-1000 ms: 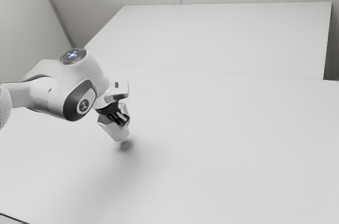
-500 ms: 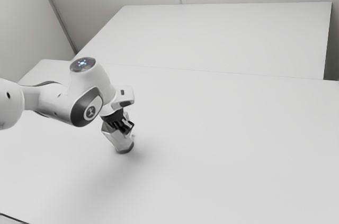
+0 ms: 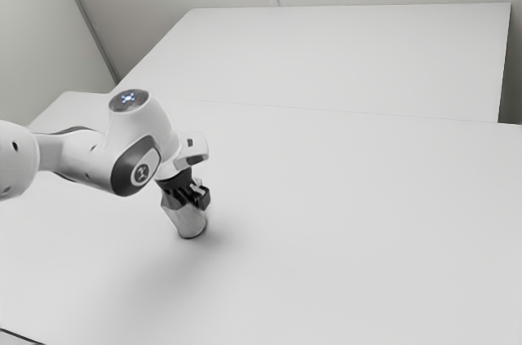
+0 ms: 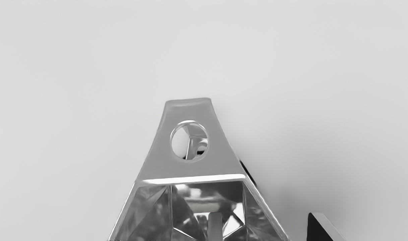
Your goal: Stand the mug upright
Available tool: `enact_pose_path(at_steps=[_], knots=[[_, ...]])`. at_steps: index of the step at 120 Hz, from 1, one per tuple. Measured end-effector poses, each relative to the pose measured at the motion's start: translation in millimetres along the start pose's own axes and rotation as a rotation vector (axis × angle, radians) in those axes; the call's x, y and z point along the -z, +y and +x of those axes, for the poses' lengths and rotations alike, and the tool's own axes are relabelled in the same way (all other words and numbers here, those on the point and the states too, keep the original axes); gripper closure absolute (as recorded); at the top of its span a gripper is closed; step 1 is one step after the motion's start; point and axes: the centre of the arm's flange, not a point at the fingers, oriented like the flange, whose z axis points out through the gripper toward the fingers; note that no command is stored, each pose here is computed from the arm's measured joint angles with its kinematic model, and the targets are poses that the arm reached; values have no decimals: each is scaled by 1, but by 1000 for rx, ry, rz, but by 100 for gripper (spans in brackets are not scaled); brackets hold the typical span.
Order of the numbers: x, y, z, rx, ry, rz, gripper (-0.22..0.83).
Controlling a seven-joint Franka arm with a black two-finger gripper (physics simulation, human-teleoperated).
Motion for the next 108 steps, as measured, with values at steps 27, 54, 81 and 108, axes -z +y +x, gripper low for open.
enact_pose_path(at_steps=[27, 54, 81, 108], knots=[[33, -3, 11, 15, 37, 6, 14], [102, -11, 46, 28, -29, -1, 5], [163, -19, 77, 34, -85, -12, 2], [221, -22, 108, 30, -115, -28, 1]])
